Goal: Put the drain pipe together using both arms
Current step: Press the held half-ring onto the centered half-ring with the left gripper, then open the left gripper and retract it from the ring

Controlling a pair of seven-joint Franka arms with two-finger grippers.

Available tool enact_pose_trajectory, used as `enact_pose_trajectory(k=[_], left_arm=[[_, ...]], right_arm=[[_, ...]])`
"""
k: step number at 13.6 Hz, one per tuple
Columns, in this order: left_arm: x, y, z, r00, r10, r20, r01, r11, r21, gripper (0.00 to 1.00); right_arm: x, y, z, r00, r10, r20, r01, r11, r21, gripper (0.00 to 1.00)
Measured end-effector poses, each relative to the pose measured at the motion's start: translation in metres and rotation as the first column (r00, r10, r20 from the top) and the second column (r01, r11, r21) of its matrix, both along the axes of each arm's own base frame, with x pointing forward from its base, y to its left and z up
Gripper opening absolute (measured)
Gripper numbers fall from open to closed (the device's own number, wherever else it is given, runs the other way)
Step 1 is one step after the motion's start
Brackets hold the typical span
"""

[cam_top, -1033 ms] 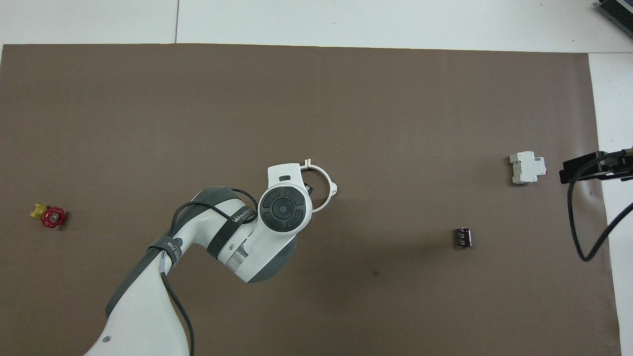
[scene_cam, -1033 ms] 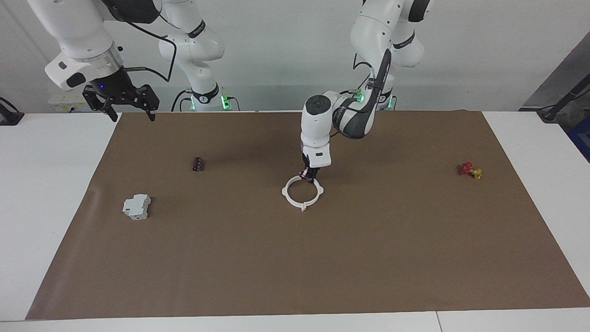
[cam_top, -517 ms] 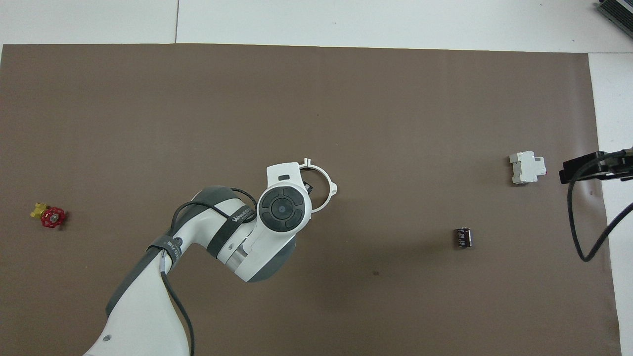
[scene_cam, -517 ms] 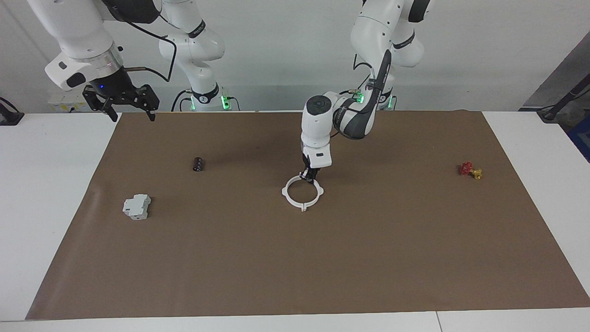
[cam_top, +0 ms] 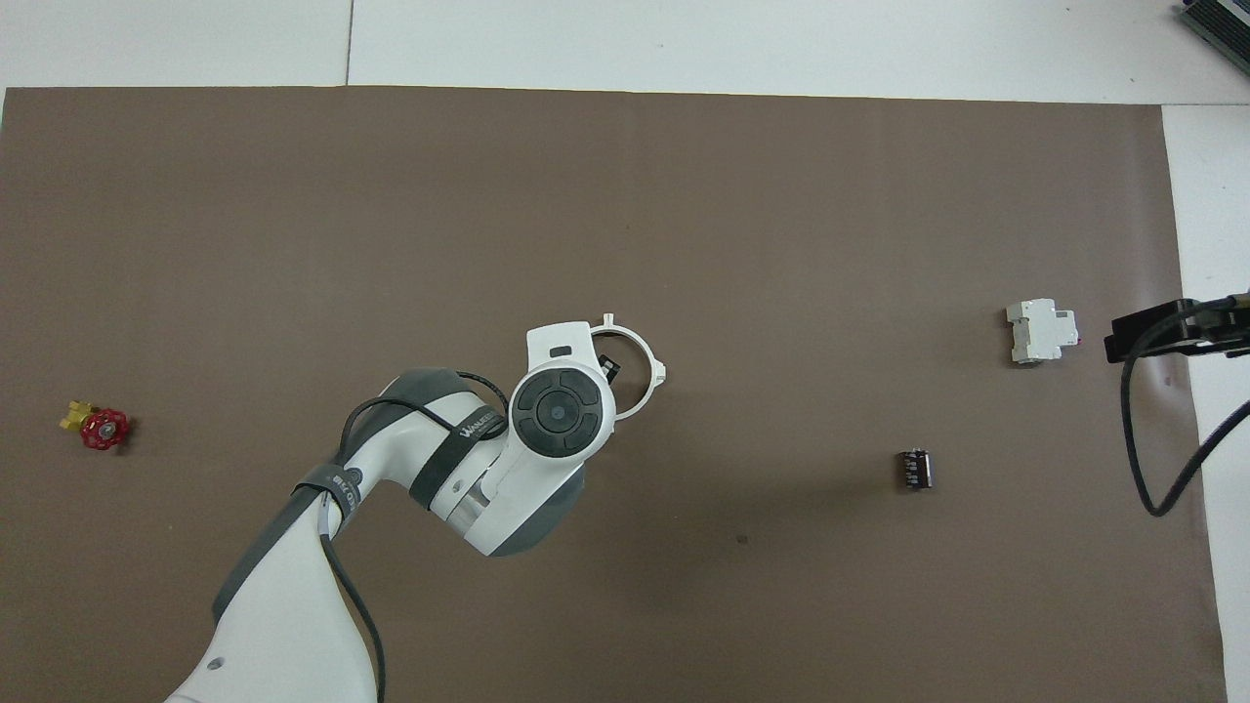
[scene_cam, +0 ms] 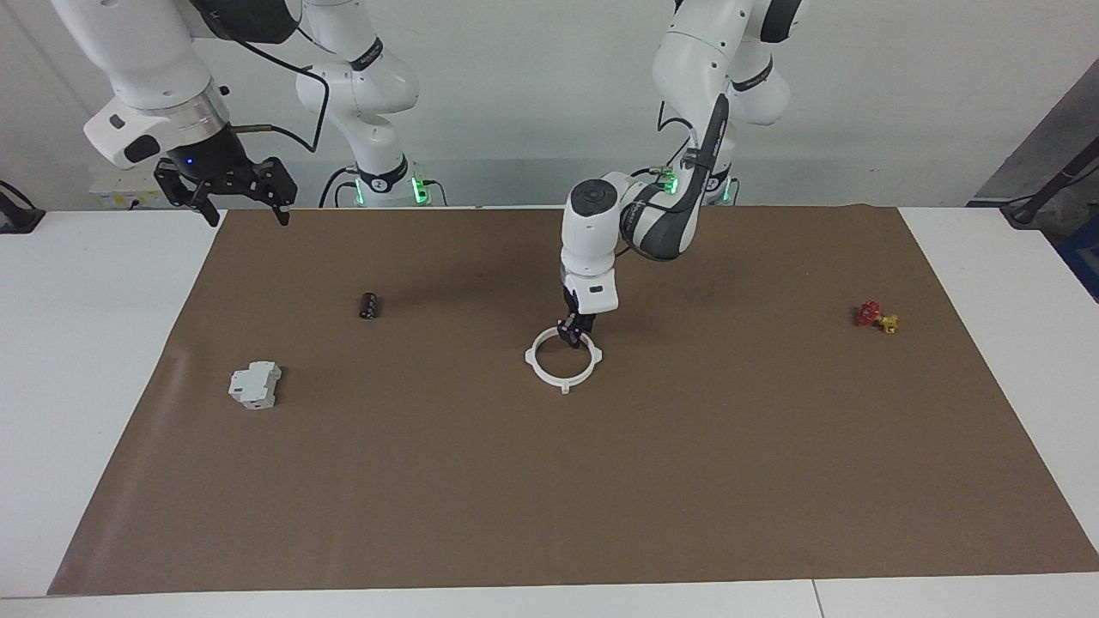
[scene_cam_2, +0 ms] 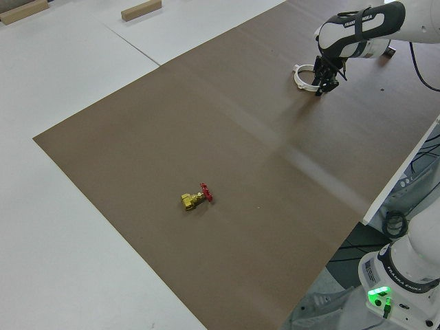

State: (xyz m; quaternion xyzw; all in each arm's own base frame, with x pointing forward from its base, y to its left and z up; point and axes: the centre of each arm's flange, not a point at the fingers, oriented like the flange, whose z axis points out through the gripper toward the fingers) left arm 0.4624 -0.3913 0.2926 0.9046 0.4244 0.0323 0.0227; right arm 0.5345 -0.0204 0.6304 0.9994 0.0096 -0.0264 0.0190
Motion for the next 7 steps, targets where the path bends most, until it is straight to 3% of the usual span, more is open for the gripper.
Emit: enact_pose_trajectory(k=[3,7], left_arm=[[0.000,0.003,-0.003,1.000,0.001,-0.013,-0.001,1.000,0.016,0.97],[0.010,0.016,0.012,1.000,0.004,-0.010,-0.004,0.998,0.059,1.00]], right_arm=[[0.000,0.000,0.000,1.000,0.000,0.000,0.000,1.000,0.000,1.00],[0.000,0.000,0.000,1.000,0.000,0.000,0.000,1.000,0.000,1.00]])
